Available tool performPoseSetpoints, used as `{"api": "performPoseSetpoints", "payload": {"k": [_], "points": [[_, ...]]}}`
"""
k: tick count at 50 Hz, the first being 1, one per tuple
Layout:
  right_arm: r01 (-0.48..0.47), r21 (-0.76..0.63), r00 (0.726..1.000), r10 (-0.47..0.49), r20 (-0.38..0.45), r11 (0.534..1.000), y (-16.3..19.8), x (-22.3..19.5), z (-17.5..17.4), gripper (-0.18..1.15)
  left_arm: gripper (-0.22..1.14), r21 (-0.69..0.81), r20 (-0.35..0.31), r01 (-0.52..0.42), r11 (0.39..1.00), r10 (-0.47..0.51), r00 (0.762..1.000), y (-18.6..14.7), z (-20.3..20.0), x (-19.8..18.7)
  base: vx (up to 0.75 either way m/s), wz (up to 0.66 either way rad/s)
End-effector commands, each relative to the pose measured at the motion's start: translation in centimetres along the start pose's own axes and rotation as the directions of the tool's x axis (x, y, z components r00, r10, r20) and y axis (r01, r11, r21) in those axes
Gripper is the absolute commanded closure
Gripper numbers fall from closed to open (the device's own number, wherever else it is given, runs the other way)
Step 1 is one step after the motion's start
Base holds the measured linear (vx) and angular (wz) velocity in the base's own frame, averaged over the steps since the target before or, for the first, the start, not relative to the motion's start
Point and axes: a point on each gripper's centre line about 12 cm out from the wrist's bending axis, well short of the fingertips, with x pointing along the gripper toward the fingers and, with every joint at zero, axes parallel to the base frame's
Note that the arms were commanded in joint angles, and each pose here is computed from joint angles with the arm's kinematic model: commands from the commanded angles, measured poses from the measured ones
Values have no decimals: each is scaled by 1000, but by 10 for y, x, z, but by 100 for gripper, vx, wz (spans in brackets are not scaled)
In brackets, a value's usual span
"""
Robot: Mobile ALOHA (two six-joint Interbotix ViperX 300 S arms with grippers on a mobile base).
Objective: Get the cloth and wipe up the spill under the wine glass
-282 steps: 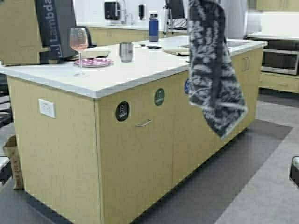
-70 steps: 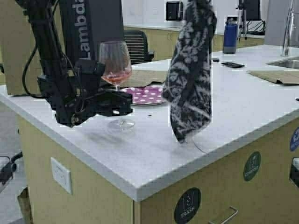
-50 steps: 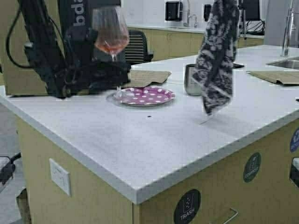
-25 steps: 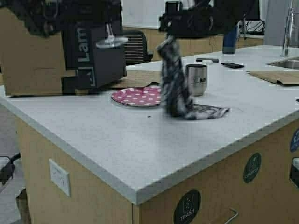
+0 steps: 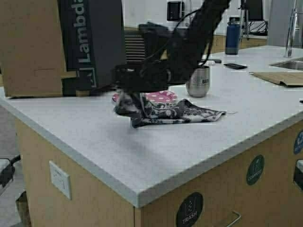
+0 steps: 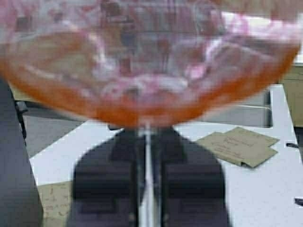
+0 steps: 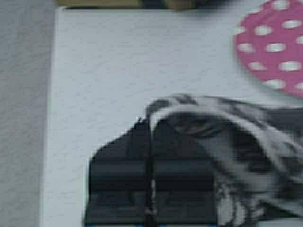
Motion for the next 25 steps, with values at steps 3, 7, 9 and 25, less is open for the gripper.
{"api": "performPoseSetpoints", "payload": {"k": [3, 7, 9, 25], "points": [[-137, -22, 989, 138, 58, 990, 69, 17, 9, 90, 67, 11, 52, -4, 1000, 3, 999, 0, 29, 2, 0, 0], [-182, -29, 980, 184, 74, 983, 94, 24, 11, 90, 67, 9, 52, -4, 1000, 4, 999, 0, 30, 0, 0, 0], [-195, -32, 977, 197, 84, 980, 102, 28, 14, 90, 67, 13, 53, -4, 1000, 3, 999, 0, 30, -1, 0, 0], [-62, 5, 992, 61, 110, 998, 34, 27, 37, 90, 67, 18, 37, -4, 1000, 3, 999, 0, 24, 1, 0, 0]]}}
